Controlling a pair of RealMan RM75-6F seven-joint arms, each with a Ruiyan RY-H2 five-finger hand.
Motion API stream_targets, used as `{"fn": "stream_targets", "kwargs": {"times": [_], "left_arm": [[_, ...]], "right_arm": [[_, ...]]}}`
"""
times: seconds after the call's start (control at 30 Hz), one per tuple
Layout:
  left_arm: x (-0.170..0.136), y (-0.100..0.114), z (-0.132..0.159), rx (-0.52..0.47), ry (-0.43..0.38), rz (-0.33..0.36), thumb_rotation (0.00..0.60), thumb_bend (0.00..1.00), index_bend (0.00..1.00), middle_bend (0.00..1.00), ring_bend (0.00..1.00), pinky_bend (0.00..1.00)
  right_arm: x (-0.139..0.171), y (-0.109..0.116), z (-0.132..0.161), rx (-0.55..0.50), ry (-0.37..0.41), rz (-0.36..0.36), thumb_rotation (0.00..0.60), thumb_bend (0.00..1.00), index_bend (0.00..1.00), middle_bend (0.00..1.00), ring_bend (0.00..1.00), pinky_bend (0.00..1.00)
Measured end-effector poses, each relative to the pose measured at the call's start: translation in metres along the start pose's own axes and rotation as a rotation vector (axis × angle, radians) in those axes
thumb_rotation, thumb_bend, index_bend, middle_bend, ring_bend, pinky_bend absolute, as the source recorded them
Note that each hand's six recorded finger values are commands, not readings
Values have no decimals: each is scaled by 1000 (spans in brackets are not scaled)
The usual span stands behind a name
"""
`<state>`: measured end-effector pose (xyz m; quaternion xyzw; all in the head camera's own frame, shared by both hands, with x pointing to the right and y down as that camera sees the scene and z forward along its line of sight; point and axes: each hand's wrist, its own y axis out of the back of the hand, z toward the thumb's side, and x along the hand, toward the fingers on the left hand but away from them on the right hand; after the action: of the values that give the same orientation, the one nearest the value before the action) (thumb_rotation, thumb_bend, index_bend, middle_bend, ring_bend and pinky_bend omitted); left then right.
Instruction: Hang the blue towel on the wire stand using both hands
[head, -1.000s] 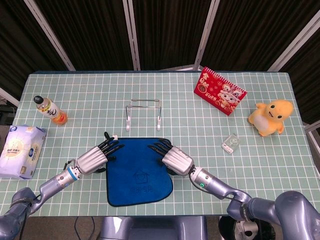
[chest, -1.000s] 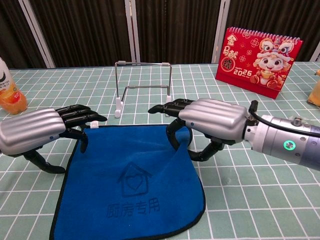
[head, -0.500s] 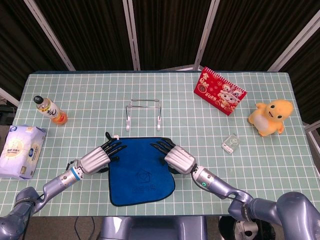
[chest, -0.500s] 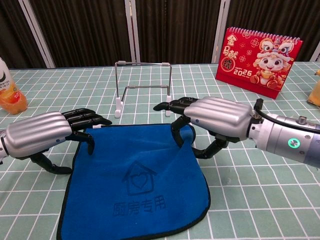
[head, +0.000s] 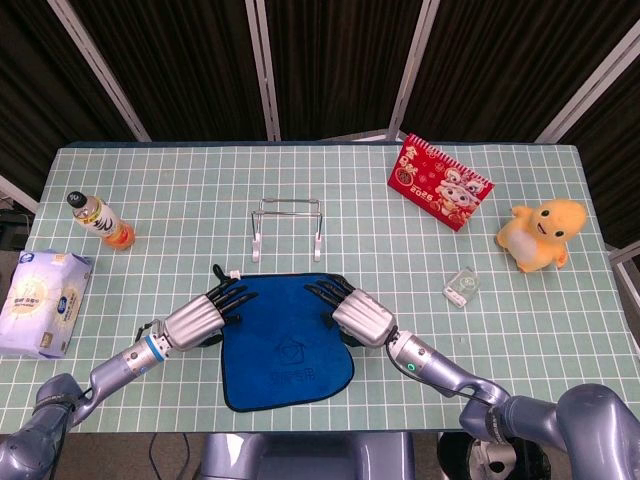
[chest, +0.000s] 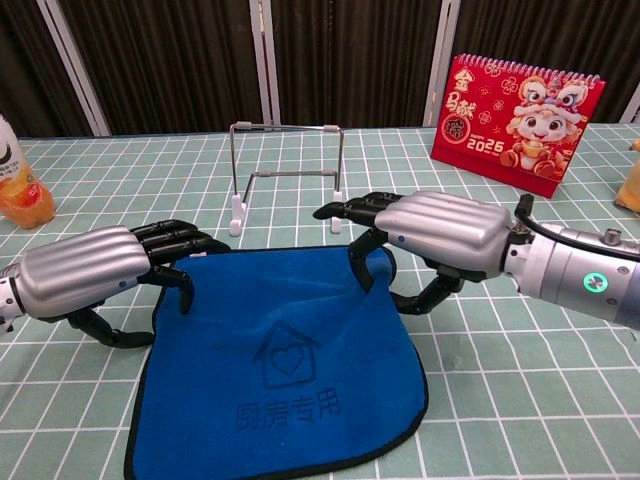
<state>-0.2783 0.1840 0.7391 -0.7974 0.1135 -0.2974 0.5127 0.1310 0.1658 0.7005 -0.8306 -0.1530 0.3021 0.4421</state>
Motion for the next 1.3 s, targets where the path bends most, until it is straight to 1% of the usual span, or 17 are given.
{"fn": "stream_targets", "kwargs": {"times": [0.1,0.17,0.3,0.37,0.47,0.6,0.67,0.9,1.07,1.17,1.3], "left_arm": [[0,-1,0,2,-2,-5,600,412,454,0,0,0],[0,-1,1,0,-3,-5,600,439,455,0,0,0],[0,-1,1,-1,-7,-5,600,447,457,0,0,0],[0,-1,2,-2,-8,-5,600,468,469,0,0,0],[1,-1,2,-11,-7,-1,600,538,511,0,0,0],[1,-2,3,-21,-5,0,600,624,621,0,0,0],[2,-3,4,-21,-7,-1,600,651,660,0,0,0],[2,-2,6,-19,-12,10,600,662,840,0,0,0],[4,5,5,-20,-10,45,600,662,864,0,0,0],[5,14,2,-21,-3,84,600,662,865,0,0,0],[9,32,-5,-19,17,155,600,662,865,0,0,0]], "right_arm": [[1,0,-1,1,-2,1,600,597,630,0,0,0],[1,-1,-1,0,-2,2,600,597,630,0,0,0],[2,0,-1,2,-2,1,600,597,630,0,0,0],[2,0,-1,3,-2,1,600,597,630,0,0,0],[2,0,-2,3,-4,1,600,597,630,0,0,0],[4,0,-4,0,-7,4,600,596,630,0,0,0],[4,0,-4,3,-4,4,600,596,630,0,0,0],[5,2,-3,0,3,-3,600,597,631,0,0,0],[4,9,-4,3,4,-24,600,596,631,0,0,0],[4,18,-6,7,4,-46,600,595,631,0,0,0],[1,34,-8,12,2,-91,600,597,631,0,0,0]]}}
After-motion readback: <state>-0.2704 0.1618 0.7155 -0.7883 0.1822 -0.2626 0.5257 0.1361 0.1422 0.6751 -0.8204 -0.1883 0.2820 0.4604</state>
